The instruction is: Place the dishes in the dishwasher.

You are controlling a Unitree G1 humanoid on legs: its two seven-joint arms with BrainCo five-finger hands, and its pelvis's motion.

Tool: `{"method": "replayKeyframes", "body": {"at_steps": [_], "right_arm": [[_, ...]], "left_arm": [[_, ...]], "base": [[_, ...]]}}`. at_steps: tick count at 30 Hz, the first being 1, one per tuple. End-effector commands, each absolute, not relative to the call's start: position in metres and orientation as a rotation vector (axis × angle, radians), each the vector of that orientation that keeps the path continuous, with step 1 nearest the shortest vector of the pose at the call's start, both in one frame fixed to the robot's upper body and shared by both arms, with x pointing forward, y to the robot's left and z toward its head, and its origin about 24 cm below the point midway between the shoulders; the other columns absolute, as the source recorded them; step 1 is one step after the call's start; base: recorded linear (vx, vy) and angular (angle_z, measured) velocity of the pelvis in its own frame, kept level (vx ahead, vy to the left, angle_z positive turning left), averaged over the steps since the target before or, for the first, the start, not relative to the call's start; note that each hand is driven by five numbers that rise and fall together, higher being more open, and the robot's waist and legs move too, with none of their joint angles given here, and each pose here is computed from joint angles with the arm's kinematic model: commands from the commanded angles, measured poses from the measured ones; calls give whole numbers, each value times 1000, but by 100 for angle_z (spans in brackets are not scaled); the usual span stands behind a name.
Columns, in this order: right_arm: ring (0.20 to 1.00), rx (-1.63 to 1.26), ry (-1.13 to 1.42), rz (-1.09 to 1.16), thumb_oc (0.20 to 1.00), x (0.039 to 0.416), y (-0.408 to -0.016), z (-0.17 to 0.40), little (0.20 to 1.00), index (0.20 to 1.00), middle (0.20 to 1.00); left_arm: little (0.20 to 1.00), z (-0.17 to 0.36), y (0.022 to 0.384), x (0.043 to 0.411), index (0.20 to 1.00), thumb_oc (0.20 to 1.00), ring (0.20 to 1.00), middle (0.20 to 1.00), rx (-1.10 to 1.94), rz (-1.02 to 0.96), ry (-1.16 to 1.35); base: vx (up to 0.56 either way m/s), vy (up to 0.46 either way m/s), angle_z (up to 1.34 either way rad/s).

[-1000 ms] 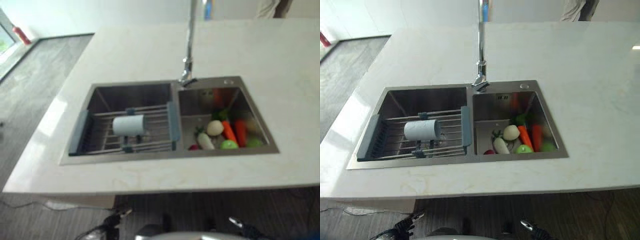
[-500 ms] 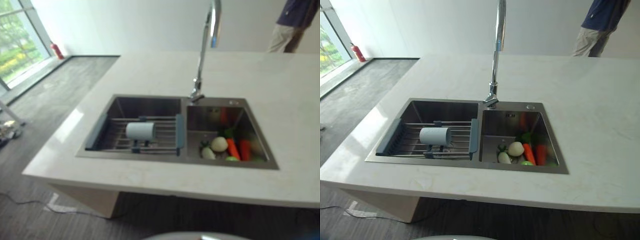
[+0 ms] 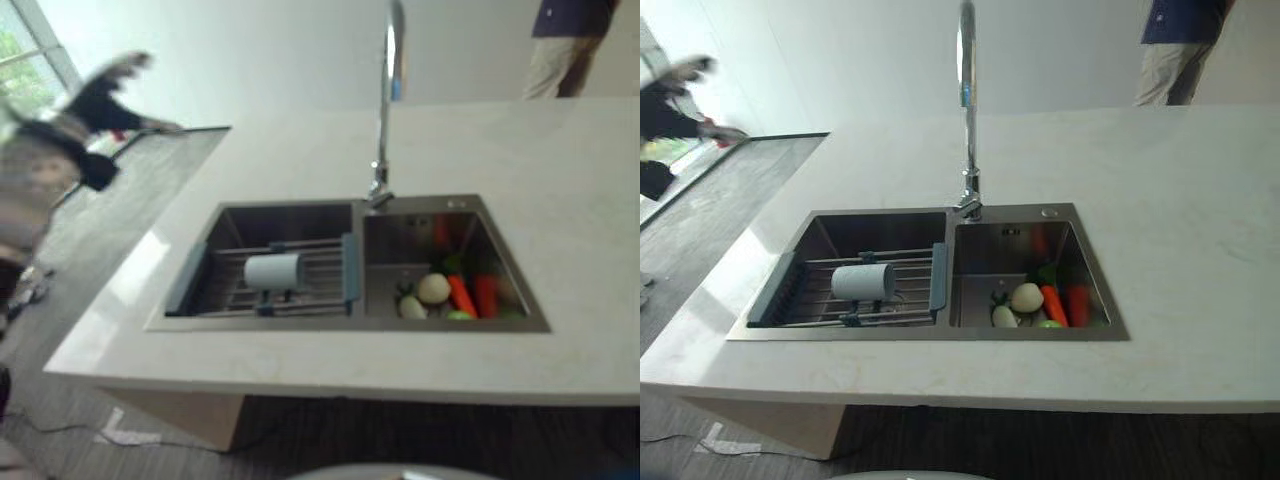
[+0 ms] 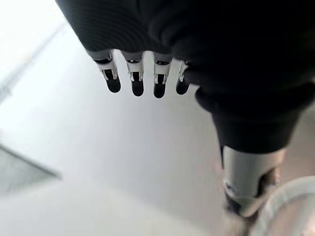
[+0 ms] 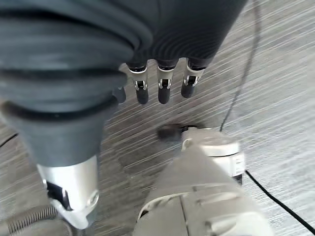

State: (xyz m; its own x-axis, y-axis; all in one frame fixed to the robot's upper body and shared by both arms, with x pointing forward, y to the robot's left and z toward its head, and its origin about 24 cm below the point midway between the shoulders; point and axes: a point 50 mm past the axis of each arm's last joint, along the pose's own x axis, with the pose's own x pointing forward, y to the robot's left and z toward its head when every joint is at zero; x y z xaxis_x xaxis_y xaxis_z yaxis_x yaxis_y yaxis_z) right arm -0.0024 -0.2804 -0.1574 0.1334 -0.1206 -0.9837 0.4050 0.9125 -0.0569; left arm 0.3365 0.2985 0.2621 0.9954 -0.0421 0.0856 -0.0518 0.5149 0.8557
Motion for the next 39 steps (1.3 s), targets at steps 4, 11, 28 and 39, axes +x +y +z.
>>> {"method": "replayKeyframes", "body": {"at_steps": [4,11,28,39], "right_arm": [[1000,252,1355,-367,1000,8,-287,-154,1000,1000,1000],[1000,239,1312,-363,1000,17,-295,-150,1000,1000,1000],[1000,215,1233,-294,1000,43,-295,-147,1000,1000,1000],[1000,229,1238,-297,1000,40,-289,-150,1000,1000,1000]], "left_arm": [[1000,268,366,324,1000,1000,1000,1000,1123,254,110],[1000,226,383,317,1000,1000,1000,1000,1255,171,323],[1000,205,365,312,1000,1000,1000,1000,1394,70,279],[1000,212,341,318,1000,1000,1000,1000,1466,130,32]], "base": [[17,35,-29],[-54,37,-1],[-20,17,8],[6,-2,-2]]}}
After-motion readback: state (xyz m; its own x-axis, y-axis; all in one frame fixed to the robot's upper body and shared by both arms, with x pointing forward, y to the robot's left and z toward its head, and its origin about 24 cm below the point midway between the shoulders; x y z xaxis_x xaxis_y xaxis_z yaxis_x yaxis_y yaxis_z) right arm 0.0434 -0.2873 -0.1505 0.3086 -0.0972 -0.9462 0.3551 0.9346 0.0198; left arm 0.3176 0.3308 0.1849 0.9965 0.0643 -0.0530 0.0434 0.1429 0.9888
